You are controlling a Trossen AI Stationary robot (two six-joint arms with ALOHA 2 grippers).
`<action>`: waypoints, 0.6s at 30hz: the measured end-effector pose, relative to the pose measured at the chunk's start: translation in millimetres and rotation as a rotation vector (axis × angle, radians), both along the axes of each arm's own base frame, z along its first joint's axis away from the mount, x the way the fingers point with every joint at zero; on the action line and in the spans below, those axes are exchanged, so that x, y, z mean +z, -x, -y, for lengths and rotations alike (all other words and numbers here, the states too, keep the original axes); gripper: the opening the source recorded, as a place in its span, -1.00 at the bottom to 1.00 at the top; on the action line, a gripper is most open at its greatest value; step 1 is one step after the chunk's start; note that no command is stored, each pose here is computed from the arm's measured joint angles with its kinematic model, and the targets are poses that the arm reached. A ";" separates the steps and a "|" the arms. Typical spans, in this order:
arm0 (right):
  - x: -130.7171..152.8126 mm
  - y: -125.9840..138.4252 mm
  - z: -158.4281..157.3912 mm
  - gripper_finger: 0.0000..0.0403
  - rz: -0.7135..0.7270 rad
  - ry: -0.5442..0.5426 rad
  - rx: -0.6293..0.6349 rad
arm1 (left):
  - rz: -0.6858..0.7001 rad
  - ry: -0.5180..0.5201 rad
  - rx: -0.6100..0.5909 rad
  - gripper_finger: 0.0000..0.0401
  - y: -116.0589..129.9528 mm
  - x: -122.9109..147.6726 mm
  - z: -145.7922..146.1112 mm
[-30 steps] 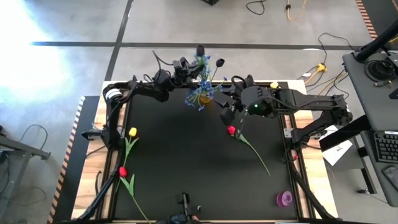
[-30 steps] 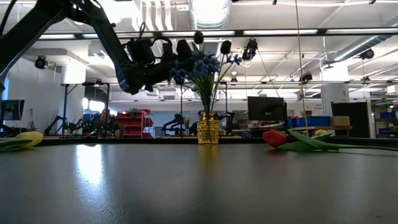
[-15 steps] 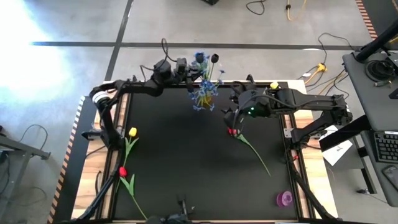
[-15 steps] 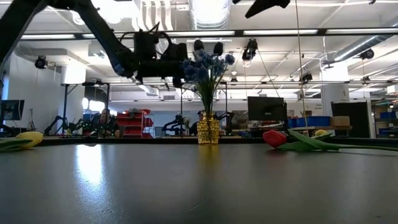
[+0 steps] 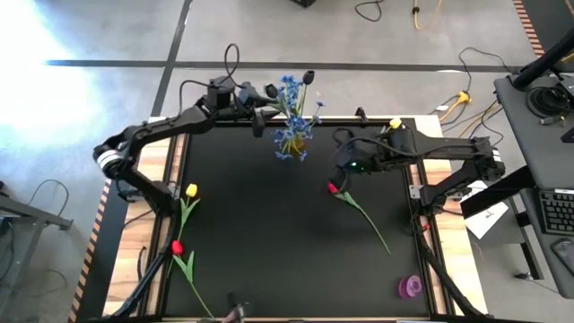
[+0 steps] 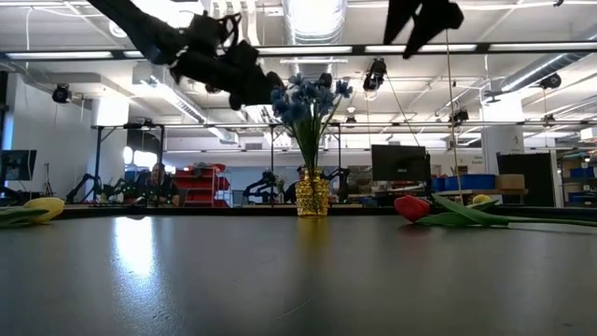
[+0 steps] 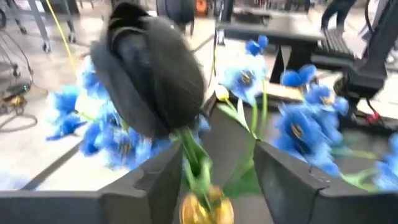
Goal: Sort flowers into vase by color
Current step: Put the black flower into the yellow vase, then put the top red flower into the purple vase
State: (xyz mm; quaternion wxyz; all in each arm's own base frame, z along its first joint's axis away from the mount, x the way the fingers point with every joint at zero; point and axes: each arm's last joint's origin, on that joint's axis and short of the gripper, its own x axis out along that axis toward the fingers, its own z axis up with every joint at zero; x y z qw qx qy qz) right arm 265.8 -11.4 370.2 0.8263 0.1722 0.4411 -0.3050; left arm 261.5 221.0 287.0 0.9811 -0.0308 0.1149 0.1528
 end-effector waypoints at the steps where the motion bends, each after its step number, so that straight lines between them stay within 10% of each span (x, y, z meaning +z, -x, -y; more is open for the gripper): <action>1: -5.9 -1.2 0.5 0.45 -0.025 -0.022 -0.002 | -0.021 0.005 0.000 -0.02 3.9 2.3 2.7; 18: -137.8 -0.2 3.5 0.33 -0.291 -0.254 -0.027 | -0.343 0.188 0.049 0.20 64.2 26.0 63.0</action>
